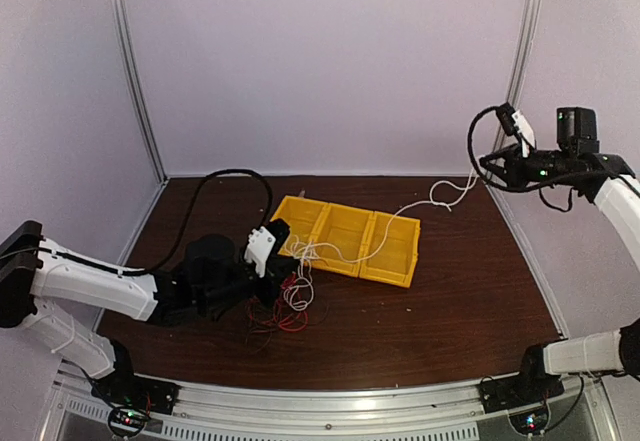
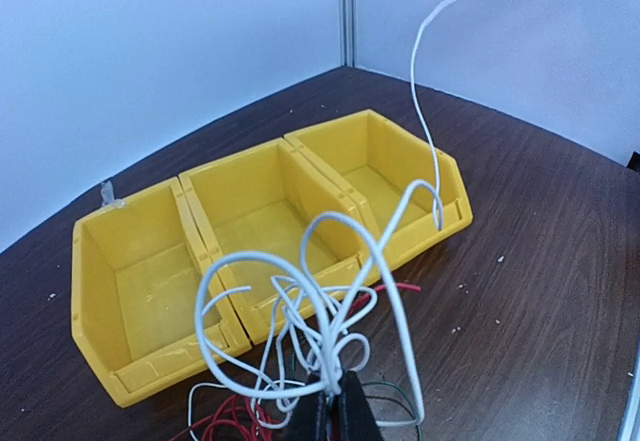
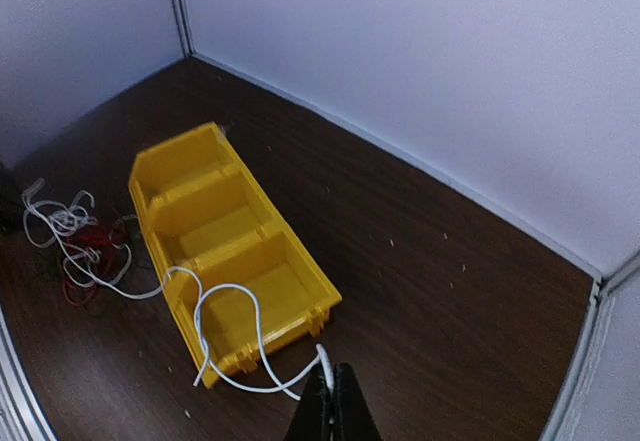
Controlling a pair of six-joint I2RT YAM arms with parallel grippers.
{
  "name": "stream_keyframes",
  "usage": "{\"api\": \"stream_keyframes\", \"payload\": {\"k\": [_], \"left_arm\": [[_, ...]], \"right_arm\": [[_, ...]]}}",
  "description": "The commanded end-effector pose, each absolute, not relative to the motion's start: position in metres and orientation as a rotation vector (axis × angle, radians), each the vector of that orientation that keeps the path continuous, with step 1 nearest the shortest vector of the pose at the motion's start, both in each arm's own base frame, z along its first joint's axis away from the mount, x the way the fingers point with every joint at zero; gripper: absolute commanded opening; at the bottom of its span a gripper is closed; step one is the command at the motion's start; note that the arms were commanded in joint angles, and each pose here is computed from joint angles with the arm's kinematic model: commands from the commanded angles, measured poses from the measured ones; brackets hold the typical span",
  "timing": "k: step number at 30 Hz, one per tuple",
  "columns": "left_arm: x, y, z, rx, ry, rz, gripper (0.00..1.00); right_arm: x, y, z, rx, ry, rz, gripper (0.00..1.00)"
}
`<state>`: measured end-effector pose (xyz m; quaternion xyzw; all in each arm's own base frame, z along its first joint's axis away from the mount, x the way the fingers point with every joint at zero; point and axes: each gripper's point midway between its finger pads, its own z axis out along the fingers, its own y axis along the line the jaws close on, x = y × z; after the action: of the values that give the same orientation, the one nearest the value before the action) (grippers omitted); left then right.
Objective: Untangle the cables
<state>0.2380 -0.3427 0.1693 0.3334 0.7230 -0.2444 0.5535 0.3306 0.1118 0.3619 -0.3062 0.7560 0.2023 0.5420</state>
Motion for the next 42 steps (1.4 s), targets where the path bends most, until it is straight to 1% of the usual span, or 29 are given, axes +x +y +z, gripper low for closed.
{"api": "stream_keyframes", "payload": {"k": [1, 4, 7, 8, 9, 10, 11, 12, 13, 14, 15, 16, 17, 19, 20, 24, 27, 30, 34, 37, 42], "left_arm": [[0.236, -0.34, 0.15, 0.81, 1.79, -0.567, 0.0], [0.231, -0.347, 0.139, 0.837, 1.807, -0.612, 0.0], [0.226, -0.354, 0.128, 0.859, 1.82, -0.658, 0.0], [0.224, -0.356, 0.126, 0.865, 1.822, -0.673, 0.0], [0.223, -0.359, 0.124, 0.871, 1.823, -0.684, 0.0], [0.223, -0.361, 0.124, 0.873, 1.822, -0.691, 0.0], [0.222, -0.363, 0.123, 0.876, 1.823, -0.696, 0.0], [0.222, -0.365, 0.122, 0.875, 1.826, -0.702, 0.0], [0.223, -0.367, 0.121, 0.875, 1.831, -0.705, 0.0], [0.223, -0.369, 0.117, 0.88, 1.843, -0.708, 0.0], [0.222, -0.371, 0.116, 0.882, 1.847, -0.715, 0.0], [0.222, -0.373, 0.115, 0.882, 1.855, -0.722, 0.0], [0.222, -0.375, 0.114, 0.882, 1.86, -0.727, 0.0], [0.223, -0.377, 0.114, 0.877, 1.862, -0.736, 0.0], [0.222, -0.377, 0.113, 0.875, 1.864, -0.74, 0.0], [0.223, -0.378, 0.113, 0.858, 1.874, -0.753, 0.0], [0.222, -0.377, 0.112, 0.838, 1.891, -0.763, 0.0], [0.22, -0.374, 0.113, 0.805, 1.903, -0.785, 0.0], [0.216, -0.361, 0.123, 0.72, 1.886, -0.826, 0.0], [0.21, -0.349, 0.138, 0.65, 1.844, -0.887, 0.0], [0.207, -0.34, 0.141, 0.615, 1.847, -0.901, 0.0]], "right_arm": [[0.308, 0.033, 0.257, -0.764, 2.094, 0.086, 0.0], [0.28, 0.015, 0.221, -0.861, 2.18, 0.0, 0.0], [0.248, 0.016, 0.184, -1.067, 2.248, -0.006, 0.0], [0.238, 0.018, 0.171, -1.17, 2.25, 0.001, 0.02], [0.228, 0.02, 0.159, -1.235, 2.266, 0.027, 0.1], [0.22, 0.022, 0.15, -1.287, 2.273, 0.052, 0.25], [0.215, 0.025, 0.146, -1.328, 2.269, 0.076, 0.43], [0.214, 0.029, 0.147, -1.35, 2.254, 0.095, 0.58], [0.215, 0.034, 0.152, -1.358, 2.227, 0.111, 0.69], [0.217, 0.04, 0.158, -1.363, 2.194, 0.129, 0.76], [0.22, 0.048, 0.166, -1.368, 2.154, 0.153, 0.8], [0.225, 0.058, 0.175, -1.362, 2.107, 0.187, 0.81], [0.23, 0.067, 0.181, -1.365, 2.071, 0.203, 0.8], [0.24, 0.093, 0.19, -1.365, 2.005, 0.276, 0.76], [0.243, 0.116, 0.193, -1.396, 1.955, 0.32, 0.73], [0.25, 0.188, 0.195, -1.426, 1.83, 0.472, 0.68], [0.248, 0.238, 0.183, -1.466, 1.798, 0.593, 0.65], [0.242, 0.281, 0.165, -1.498, 1.799, 0.697, 0.68], [0.235, 0.316, 0.145, -1.5, 1.801, 0.826, 0.71], [0.237, 0.332, 0.136, -1.494, 1.808, 0.902, 0.72], [0.228, 0.36, 0.121, -1.559, 1.818, 0.973, 0.7]]}}
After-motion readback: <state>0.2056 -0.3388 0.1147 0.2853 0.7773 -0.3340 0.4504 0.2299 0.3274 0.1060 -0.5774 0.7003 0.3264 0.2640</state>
